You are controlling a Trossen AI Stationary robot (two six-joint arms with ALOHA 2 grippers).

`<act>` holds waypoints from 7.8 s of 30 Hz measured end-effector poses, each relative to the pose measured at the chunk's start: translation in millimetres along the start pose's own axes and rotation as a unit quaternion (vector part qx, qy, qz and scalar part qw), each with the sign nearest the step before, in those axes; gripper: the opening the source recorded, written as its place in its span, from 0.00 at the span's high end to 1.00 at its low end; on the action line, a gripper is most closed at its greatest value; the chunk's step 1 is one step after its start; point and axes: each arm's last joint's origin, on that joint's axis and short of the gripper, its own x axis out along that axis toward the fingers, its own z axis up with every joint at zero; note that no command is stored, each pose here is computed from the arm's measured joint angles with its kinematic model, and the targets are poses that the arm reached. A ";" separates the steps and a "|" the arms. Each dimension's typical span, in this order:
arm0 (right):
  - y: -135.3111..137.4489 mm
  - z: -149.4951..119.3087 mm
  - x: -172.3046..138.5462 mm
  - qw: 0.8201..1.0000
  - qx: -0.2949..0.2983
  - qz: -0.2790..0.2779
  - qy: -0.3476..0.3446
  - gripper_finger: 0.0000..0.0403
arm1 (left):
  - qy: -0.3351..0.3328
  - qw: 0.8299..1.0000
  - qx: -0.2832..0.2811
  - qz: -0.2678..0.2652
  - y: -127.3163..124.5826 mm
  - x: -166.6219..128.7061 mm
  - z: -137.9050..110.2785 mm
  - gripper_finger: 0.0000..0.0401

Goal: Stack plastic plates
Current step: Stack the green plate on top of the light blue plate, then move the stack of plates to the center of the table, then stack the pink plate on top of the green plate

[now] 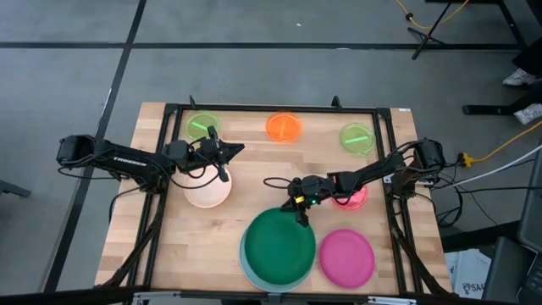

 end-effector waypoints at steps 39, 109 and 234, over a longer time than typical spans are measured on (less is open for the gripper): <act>12.8 -51.9 -99.8 0.983 0.106 -0.114 0.097 0.73 | 0.000 1.000 -0.002 0.000 0.0 0.0 0.0 0.96; 10.2 -60.8 -11.8 0.982 0.117 -0.008 0.148 0.96 | 0.000 1.000 0.000 0.001 0.1 0.0 0.0 0.96; -19.7 -9.3 -191.8 0.952 0.009 -0.249 0.178 0.64 | -0.036 0.998 -0.035 -0.029 -1.4 0.3 6.5 0.72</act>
